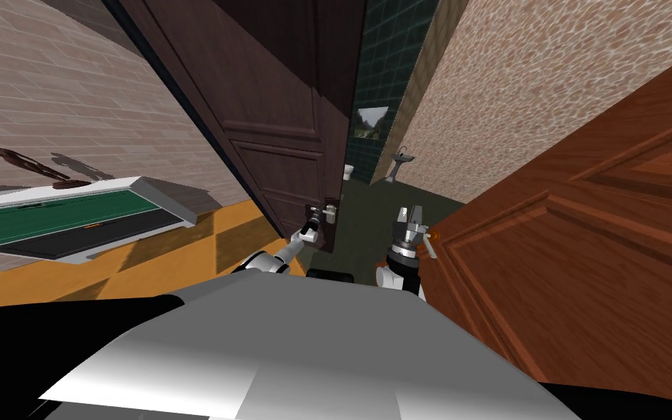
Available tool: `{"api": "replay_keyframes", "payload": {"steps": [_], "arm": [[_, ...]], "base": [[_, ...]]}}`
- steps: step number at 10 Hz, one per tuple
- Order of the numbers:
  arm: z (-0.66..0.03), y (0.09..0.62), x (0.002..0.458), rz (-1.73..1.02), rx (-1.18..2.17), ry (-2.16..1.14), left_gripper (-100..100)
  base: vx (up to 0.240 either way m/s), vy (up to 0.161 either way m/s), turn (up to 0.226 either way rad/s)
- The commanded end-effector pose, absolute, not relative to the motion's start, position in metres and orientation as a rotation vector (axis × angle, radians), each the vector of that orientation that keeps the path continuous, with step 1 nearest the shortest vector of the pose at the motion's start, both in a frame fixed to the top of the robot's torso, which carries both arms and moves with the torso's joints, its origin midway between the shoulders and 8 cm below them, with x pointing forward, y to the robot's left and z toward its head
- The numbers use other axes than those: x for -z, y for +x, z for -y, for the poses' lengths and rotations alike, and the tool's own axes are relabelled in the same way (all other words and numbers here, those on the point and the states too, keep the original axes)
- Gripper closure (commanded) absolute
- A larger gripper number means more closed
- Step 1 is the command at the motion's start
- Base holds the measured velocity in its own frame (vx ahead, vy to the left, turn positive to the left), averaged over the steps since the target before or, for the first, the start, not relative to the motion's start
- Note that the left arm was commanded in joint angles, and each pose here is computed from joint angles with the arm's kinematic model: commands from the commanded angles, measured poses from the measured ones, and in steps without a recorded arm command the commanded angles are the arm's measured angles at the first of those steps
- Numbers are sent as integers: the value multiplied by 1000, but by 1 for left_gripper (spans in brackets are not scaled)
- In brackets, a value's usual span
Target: Push the door open
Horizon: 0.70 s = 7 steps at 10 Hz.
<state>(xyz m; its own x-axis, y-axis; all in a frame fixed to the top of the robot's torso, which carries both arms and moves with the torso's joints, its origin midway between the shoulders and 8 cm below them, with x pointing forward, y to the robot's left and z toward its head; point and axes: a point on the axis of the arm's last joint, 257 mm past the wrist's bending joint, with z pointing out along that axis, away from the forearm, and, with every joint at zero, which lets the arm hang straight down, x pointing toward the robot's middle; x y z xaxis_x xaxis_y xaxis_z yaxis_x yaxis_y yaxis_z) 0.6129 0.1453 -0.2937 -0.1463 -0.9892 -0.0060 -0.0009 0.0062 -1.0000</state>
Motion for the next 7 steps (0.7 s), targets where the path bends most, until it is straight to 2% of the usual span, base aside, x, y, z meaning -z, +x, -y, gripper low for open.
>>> {"api": "replay_keyframes", "payload": {"steps": [1, 3, 7], "arm": [[-159, 616, 292, -1307, 1284, -1130, 100], [-170, 618, 290, -1294, 1263, -1129, 100], [-179, 619, 289, -1282, 1244, -1129, 100]], "base": [[124, 9, 82], [222, -31, 101], [124, -11, 41]]}}
